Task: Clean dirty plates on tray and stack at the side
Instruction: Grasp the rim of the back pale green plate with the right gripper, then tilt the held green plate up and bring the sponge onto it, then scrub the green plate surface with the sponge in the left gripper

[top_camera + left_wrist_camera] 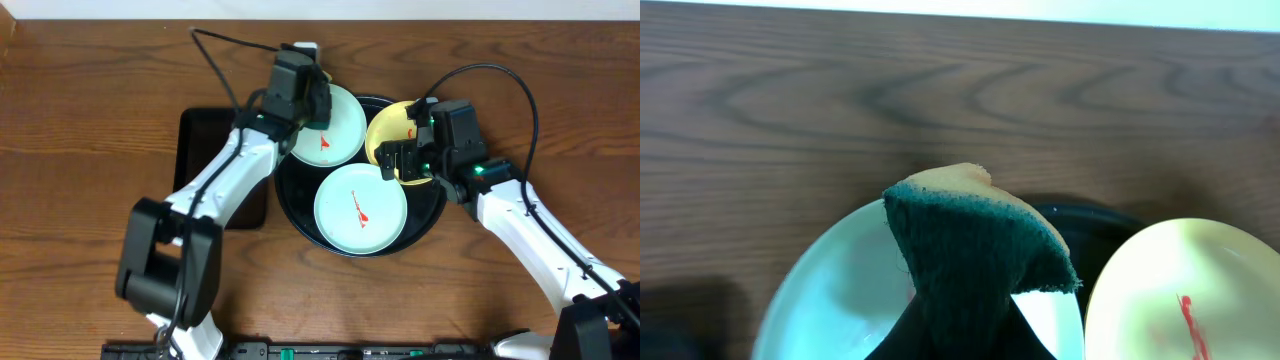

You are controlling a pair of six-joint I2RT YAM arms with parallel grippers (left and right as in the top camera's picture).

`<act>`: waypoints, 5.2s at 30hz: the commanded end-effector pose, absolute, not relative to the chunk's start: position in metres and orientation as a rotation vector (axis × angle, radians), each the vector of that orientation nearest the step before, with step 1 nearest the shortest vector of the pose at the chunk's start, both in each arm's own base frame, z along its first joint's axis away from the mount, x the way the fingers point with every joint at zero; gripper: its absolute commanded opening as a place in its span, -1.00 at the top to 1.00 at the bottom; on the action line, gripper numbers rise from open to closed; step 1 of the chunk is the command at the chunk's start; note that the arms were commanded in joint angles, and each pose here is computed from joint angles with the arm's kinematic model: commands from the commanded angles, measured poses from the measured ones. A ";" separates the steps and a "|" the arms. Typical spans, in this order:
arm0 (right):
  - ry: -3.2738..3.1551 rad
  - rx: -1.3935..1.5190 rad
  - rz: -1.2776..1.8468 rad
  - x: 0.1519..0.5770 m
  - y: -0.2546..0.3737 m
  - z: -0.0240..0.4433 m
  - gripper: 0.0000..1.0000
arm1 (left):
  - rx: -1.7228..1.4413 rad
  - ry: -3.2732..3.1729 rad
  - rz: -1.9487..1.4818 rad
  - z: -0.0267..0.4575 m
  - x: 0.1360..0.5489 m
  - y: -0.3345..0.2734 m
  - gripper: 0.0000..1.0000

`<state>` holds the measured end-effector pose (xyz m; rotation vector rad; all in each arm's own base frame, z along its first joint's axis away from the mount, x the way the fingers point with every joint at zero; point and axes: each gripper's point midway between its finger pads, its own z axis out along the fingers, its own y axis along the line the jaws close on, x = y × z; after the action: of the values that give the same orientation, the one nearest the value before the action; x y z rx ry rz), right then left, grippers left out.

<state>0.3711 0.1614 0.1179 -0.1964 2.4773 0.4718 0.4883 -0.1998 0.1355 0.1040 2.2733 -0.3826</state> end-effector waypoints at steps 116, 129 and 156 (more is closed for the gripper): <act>2.615 -0.453 0.683 0.481 0.278 0.024 0.98 | -0.042 2.493 -0.197 0.087 0.474 -0.148 0.86; 2.638 -0.182 0.738 0.486 0.271 0.055 0.98 | -0.033 2.502 -0.218 0.073 0.473 -0.164 0.86; 2.620 -0.162 0.570 0.486 0.253 0.078 0.41 | -0.159 2.526 -0.230 0.043 0.475 -0.173 0.86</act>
<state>0.4785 0.2493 0.0621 -0.0914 2.6830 0.6122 0.4728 -0.1734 0.0423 -0.1382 2.5330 -0.2324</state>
